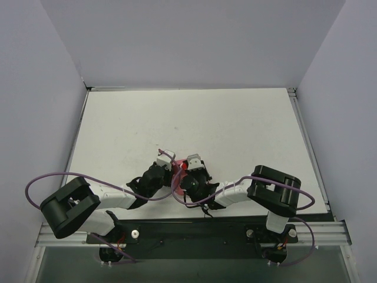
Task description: Fold the paper box
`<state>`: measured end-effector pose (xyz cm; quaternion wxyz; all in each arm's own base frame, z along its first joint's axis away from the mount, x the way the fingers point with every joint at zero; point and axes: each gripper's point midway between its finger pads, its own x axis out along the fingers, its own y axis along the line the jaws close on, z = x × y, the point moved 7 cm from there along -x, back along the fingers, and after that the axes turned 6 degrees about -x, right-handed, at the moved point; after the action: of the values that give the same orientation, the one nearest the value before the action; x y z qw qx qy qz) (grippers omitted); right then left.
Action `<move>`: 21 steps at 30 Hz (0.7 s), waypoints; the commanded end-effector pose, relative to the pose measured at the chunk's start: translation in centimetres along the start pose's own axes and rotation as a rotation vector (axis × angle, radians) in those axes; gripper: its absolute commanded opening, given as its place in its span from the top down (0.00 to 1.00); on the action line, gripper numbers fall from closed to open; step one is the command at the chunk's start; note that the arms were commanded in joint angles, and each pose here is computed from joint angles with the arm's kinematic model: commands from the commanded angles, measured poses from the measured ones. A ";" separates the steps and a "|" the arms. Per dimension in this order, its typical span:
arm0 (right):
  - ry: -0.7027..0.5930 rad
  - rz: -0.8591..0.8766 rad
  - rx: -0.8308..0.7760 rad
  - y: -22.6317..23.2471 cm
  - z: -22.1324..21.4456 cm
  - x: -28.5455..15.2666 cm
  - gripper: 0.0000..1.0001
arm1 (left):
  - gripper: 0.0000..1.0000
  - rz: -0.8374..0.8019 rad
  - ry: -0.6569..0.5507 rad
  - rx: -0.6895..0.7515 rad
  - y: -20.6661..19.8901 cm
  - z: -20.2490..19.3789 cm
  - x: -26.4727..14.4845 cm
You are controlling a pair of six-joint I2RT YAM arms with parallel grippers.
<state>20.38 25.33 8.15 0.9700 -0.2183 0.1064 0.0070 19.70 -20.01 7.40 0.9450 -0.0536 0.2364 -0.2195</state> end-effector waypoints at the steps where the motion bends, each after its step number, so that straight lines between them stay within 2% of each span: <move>1: 0.016 -0.061 -0.007 -0.5 -0.2 0.2 1.00 | 0.80 -0.148 -0.035 -0.014 -3.2 2.0 0.3; 6: -0.006 0.080 0.048 -0.6 0.1 -0.5 1.00 | 0.82 -0.026 0.041 -0.036 -2.1 1.2 0.9; 7: -0.009 0.118 0.055 -0.9 0.2 -0.8 0.97 | 0.82 -0.005 0.046 -0.037 -1.9 1.2 1.0; 8: -0.011 0.151 0.055 -0.9 0.1 -1.0 0.87 | 0.82 0.005 0.049 -0.038 -1.8 1.3 1.1; 10: -0.021 0.238 0.073 -1.0 0.4 -1.9 0.75 | 0.82 0.032 0.075 -0.039 -1.4 0.9 1.3; 11: -0.018 0.270 0.067 -1.1 0.3 -2.3 0.63 | 0.82 0.041 0.082 -0.039 -1.4 1.0 1.4; 14: -0.003 0.321 0.079 -1.8 0.2 -3.5 0.50 | 0.82 0.068 0.094 -0.040 -1.2 1.0 1.7; 17: 0.009 0.354 0.094 -2.6 0.1 -4.7 0.41 | 0.82 0.075 0.098 -0.038 -1.2 1.2 1.6; 21: 0.044 0.361 0.132 -3.8 0.1 -5.4 0.37 | 0.81 0.075 0.094 -0.040 -1.2 1.3 1.6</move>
<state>16.29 23.15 10.97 0.9654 -0.1466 0.1363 0.1670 20.52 -21.05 6.99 0.9367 -0.0394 0.2973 -0.1810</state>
